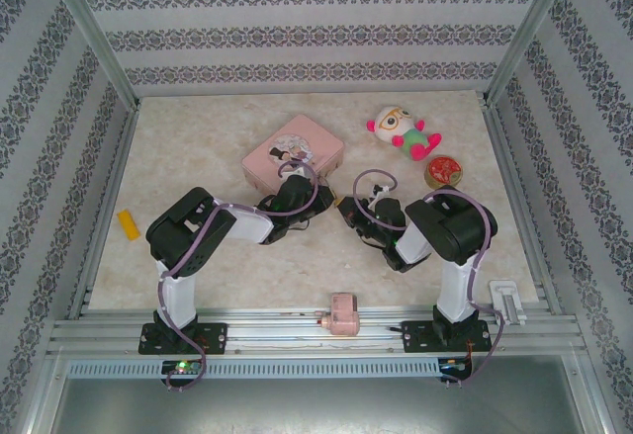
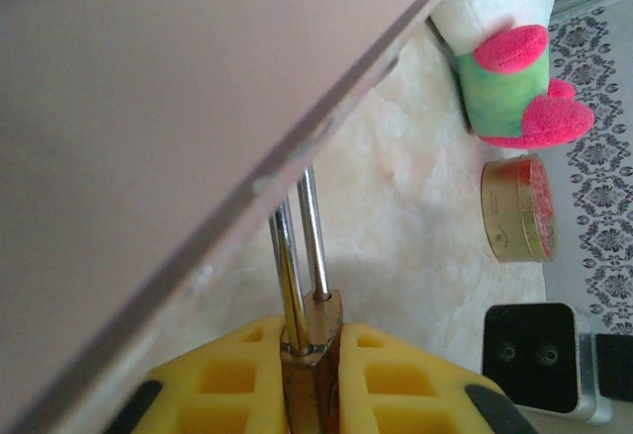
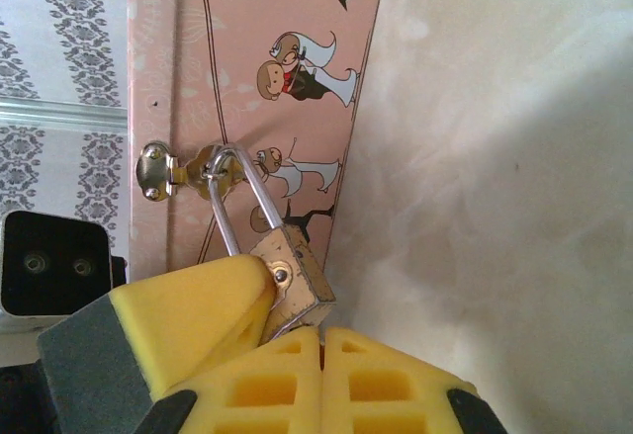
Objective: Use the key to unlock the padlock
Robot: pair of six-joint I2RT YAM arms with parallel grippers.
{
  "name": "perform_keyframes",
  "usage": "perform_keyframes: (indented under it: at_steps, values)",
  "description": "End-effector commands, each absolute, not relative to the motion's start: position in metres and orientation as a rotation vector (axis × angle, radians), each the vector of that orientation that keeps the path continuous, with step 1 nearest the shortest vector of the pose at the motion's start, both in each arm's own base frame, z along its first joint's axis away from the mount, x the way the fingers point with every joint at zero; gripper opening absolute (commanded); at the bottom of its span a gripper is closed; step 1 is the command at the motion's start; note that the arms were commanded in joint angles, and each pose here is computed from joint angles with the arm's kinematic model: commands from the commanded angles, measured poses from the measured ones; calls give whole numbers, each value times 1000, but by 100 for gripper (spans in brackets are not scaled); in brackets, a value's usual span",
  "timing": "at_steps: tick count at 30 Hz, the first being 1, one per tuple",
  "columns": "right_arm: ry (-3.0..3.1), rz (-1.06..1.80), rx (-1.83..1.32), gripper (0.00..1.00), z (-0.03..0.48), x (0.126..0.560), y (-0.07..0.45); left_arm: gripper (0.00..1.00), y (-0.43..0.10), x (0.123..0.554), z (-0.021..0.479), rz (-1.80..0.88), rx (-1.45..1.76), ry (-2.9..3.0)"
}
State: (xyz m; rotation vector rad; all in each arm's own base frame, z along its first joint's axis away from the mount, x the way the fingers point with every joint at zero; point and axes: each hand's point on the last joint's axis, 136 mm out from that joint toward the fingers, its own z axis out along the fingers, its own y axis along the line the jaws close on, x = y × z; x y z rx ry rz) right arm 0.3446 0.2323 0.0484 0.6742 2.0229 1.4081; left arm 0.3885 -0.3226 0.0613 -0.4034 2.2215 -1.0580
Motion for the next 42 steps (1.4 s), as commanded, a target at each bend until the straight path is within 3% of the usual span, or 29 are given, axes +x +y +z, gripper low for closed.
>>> perform_keyframes:
  at_steps: [1, 7, 19, 25, 29, 34, 42]
  values:
    - [1943, 1455, 646, 0, 70, 355, 235, 2, -330, 396, 82, -1134, -338, 2132]
    - [1910, 1489, 619, 0, 87, 354, 238, 0, -337, 381, 85, -1222, -302, 2153]
    - [1972, 1429, 575, 23, 81, 317, 224, 0, -328, 353, 98, -1267, -304, 2188]
    - [2020, 1368, 478, 24, 84, 294, 220, 0, -326, 348, 94, -1287, -343, 2214]
    - [2150, 1187, 361, 24, 81, 275, 219, 0, -324, 343, 93, -1289, -357, 2236]
    - [2324, 634, 114, 24, 101, 253, 194, 0, -321, 337, 90, -1233, -345, 2318]
    - [2346, 450, -68, 24, 122, 240, 180, 0, -325, 329, 89, -1182, -296, 2454]
